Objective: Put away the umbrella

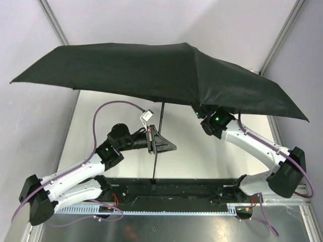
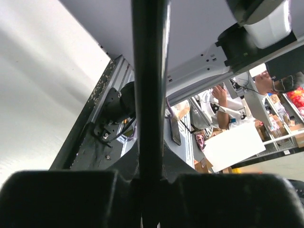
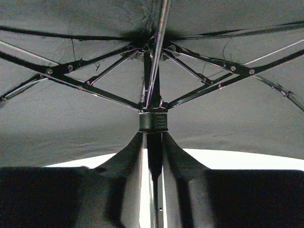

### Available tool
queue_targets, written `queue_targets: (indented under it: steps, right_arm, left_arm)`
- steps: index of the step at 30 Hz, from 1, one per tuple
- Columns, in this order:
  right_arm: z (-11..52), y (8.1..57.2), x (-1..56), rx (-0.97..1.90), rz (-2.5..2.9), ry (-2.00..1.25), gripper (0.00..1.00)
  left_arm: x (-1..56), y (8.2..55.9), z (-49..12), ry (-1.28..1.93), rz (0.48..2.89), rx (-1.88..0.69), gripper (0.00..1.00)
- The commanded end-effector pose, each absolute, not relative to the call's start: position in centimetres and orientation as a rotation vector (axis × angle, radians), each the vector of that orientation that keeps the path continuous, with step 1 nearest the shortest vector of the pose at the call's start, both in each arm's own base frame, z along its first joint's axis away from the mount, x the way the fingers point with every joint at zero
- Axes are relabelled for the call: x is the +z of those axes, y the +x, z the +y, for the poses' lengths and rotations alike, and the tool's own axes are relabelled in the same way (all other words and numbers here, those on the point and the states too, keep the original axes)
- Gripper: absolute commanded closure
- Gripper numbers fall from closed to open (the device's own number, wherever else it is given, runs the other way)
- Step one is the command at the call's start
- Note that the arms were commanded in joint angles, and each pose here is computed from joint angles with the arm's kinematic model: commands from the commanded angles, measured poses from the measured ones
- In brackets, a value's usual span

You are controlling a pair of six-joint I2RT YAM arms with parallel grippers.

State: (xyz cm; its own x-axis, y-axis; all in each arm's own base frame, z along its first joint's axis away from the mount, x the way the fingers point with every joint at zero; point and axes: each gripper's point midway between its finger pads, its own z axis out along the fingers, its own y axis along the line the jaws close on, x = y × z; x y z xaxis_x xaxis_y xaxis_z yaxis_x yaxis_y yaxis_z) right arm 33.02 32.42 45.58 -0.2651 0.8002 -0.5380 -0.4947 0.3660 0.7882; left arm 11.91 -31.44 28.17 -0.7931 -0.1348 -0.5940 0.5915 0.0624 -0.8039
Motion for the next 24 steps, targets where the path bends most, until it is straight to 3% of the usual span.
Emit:
queue_targets:
  steps: [1,4,9,19,24]
  right_arm:
    - [32.4,31.4,48.2,1.372,1.293,0.3,0.62]
    - [33.0,31.1,48.6,1.438,1.279,0.289,0.41]
    - [33.3,31.3,48.6,1.51,1.278,0.345,0.26]
    - [33.4,32.6,47.1,1.567,1.304,0.42,0.24]
    - [33.6,32.9,49.2,1.706,1.171,0.368,0.33]
  left_arm:
    - [30.2,12.4,-31.0,0.455,1.751,-1.742,1.0]
    - [32.3,11.6,-30.6,0.496,1.671,-1.771,1.0]
    - [34.5,10.7,-30.0,0.504,1.582,-1.814,1.0]
    - [36.0,9.6,-29.7,0.543,1.532,-1.879,1.0]
    - [34.8,9.2,-29.6,0.54,1.548,-1.905,1.0]
